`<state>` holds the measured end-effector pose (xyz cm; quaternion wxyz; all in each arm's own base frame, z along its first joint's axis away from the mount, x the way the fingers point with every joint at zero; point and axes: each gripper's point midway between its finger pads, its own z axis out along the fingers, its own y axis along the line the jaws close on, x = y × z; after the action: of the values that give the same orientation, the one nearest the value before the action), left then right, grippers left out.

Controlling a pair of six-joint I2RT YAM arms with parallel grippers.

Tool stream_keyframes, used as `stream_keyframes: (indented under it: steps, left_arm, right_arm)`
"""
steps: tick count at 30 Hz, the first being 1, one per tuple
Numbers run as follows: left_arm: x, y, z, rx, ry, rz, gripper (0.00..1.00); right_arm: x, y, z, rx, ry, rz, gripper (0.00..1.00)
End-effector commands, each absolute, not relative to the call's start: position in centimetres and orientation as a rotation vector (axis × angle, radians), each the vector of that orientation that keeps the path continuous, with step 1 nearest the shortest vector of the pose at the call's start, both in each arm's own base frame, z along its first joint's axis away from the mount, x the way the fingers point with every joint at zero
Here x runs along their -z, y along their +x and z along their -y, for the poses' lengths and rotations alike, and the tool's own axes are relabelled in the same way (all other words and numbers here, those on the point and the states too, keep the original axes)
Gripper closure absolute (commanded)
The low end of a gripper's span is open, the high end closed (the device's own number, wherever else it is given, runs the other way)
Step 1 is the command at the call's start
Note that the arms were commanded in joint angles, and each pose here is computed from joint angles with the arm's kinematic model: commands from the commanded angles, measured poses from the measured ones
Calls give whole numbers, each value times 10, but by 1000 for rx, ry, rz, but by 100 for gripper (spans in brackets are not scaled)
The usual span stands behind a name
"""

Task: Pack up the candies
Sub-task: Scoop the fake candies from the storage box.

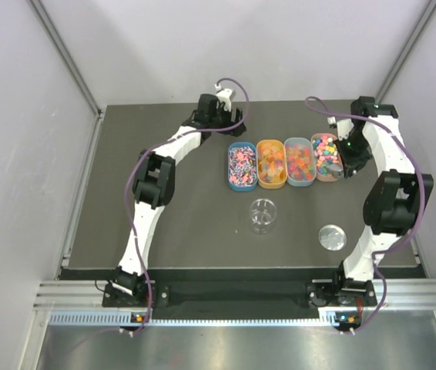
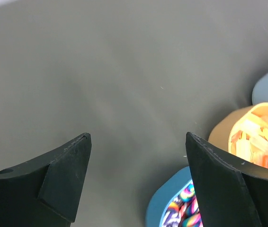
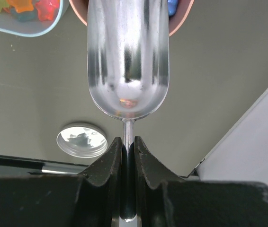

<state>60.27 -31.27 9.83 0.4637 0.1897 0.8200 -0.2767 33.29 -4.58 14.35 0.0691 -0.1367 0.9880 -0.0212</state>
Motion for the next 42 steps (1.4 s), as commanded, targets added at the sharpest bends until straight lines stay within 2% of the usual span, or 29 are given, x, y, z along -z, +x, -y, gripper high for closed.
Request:
stream_keyframes:
  steps: [1, 29, 38, 42]
  left_arm:
    - [-116, 607, 335, 774, 498, -1919, 15]
    - [-94, 572, 372, 896, 549, -1978, 17]
    - [-118, 568, 401, 1030, 602, -1834, 16]
    - [-145, 562, 422, 1223, 564, -1707, 17]
  right_arm:
    - [-154, 350, 49, 97, -396, -2921, 100]
    - [-122, 389, 41, 127, -475, -2949, 100]
    - [-106, 388, 30, 88, -515, -2975, 100]
    - [-101, 384, 29, 78, -518, -2987, 100]
